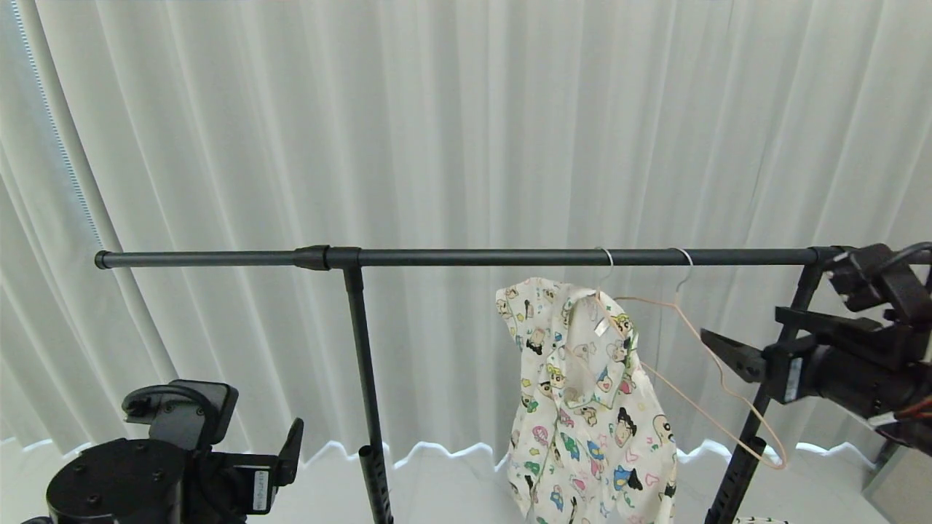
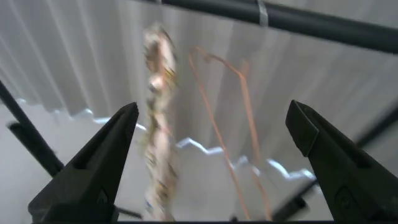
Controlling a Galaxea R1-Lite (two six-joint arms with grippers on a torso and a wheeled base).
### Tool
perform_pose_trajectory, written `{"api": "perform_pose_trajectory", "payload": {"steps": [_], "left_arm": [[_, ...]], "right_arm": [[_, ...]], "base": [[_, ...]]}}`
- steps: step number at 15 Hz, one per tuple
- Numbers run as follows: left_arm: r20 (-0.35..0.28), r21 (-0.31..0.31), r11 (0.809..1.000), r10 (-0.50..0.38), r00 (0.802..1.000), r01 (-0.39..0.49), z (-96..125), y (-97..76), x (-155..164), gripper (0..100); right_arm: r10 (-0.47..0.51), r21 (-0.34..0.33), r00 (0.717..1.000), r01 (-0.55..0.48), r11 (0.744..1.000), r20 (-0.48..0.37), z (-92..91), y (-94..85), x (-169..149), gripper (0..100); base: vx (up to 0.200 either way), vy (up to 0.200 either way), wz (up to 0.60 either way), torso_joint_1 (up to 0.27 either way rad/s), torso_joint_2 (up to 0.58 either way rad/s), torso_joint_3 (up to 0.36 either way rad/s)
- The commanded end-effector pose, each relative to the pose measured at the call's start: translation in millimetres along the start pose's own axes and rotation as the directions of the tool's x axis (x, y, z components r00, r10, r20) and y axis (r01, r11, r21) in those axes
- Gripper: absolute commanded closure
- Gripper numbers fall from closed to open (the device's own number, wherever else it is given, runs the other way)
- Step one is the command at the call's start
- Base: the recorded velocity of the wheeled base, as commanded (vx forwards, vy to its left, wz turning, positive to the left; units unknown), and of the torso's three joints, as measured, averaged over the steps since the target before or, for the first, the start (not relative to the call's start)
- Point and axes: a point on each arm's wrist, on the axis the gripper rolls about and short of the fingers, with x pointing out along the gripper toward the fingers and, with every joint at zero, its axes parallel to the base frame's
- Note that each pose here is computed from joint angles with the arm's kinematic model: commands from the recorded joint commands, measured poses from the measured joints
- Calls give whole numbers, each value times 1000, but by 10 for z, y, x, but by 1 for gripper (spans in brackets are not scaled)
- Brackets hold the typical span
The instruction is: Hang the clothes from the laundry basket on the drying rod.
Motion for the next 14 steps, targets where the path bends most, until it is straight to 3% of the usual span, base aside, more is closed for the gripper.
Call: {"api": "perform_pose_trajectory", "payload": {"steps": [1, 8, 12, 14], "left_arm": [[-16, -27, 999, 45, 999, -45, -7, 69, 49, 0], [-52, -77, 993, 84, 995, -88, -30, 247, 160, 0], [-57, -79, 993, 81, 995, -85, -37, 254, 172, 0], [-58, -76, 994, 78, 995, -82, -39, 250, 173, 0]], "right_arm": [[-110, -36, 994, 111, 993, 4, -24, -197, -558, 0], [-313, -149, 942, 295, 944, -120, -291, -371, -1067, 0], [-447, -241, 878, 402, 883, -174, -472, -471, -1150, 0], [-479, -261, 859, 428, 865, -180, -480, -498, -1162, 0]], "base": [[-200, 0, 0, 2, -2, 2], [-200, 0, 0, 0, 1, 3], [-200, 0, 0, 0, 2, 2], [0, 0, 0, 0, 0, 0]]}}
